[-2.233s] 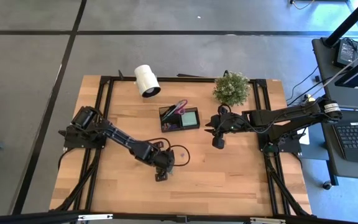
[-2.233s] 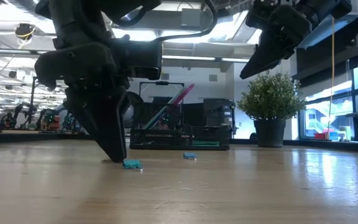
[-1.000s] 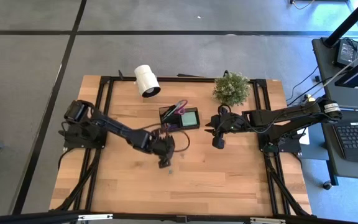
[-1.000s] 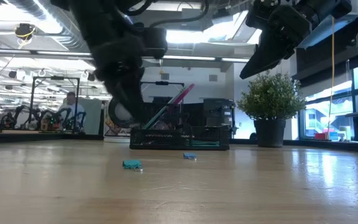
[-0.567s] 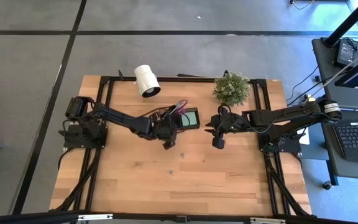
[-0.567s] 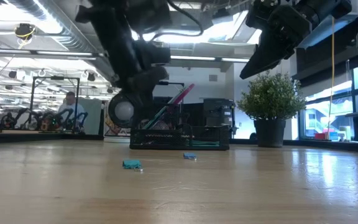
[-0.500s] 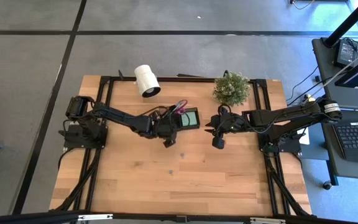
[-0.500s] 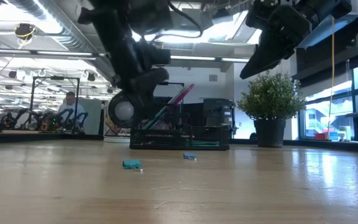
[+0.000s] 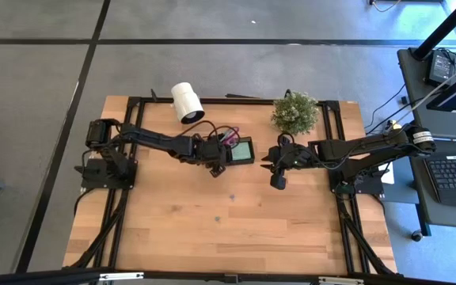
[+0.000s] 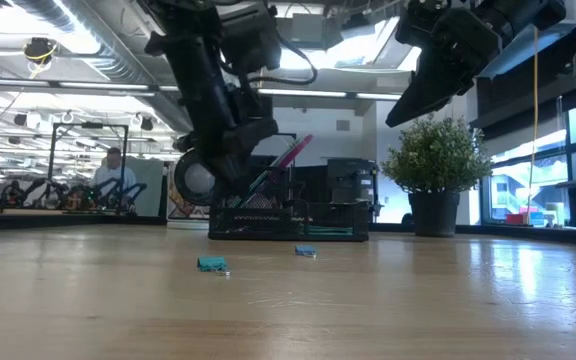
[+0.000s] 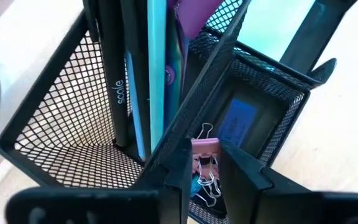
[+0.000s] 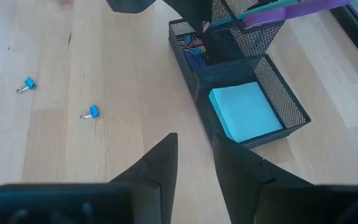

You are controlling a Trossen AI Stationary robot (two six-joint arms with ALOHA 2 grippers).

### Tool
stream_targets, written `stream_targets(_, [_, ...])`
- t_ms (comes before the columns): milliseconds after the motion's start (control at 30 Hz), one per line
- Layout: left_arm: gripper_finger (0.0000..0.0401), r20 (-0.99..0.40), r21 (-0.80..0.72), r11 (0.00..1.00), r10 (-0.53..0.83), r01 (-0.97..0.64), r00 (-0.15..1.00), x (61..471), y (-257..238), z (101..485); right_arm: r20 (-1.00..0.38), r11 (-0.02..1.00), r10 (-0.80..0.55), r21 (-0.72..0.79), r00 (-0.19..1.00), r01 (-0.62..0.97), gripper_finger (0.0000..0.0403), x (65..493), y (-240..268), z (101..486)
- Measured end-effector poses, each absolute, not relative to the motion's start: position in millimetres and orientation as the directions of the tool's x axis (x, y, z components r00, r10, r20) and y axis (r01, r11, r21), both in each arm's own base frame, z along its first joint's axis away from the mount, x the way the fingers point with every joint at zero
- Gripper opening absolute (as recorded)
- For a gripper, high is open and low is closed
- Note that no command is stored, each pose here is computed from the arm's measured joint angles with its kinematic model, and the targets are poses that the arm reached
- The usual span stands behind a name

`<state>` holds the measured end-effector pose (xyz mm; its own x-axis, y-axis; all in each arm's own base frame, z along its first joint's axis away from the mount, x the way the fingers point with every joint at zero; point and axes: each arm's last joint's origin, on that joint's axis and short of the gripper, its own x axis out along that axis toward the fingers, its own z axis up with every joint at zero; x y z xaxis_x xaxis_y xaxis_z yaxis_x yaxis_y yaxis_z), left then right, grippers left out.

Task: Pick and place office supplies into organizer
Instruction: Put the pink binder clip into the black desk organizer, then put the blue binder clip into the black desk organizer

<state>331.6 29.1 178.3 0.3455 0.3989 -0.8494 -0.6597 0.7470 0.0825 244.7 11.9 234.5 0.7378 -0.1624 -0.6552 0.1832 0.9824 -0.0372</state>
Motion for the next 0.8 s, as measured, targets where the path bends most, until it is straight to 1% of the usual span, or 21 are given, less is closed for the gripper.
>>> stream_targets(500, [0.0115,-0.852,0.076,0.741,0.395,-0.667,0.343,331,33,178,-0.655,0.982,-0.162,-0.035,0.738,0.185,0.0107,245,12,234])
stream_targets(567, [0.0115,-0.866,0.031,0.762,0.344,-0.647,0.364,332,30,179,-0.655,0.982,-0.162,-0.034,0.738,0.186,0.0107,245,12,234])
stream_targets(633, [0.0114,-0.87,-0.038,0.8,0.268,-0.599,0.413,336,24,180,-0.655,0.982,-0.163,-0.034,0.738,0.186,0.0107,245,12,234])
stream_targets(733, [0.0113,-0.854,-0.12,0.889,0.134,-0.441,0.502,344,9,183,-0.655,0.982,-0.162,-0.034,0.738,0.186,0.0107,245,12,234])
stream_targets(800, [0.0115,-0.831,-0.128,0.947,0.059,-0.294,0.553,348,-4,186,-0.655,0.982,-0.162,-0.034,0.738,0.186,0.0107,245,12,234])
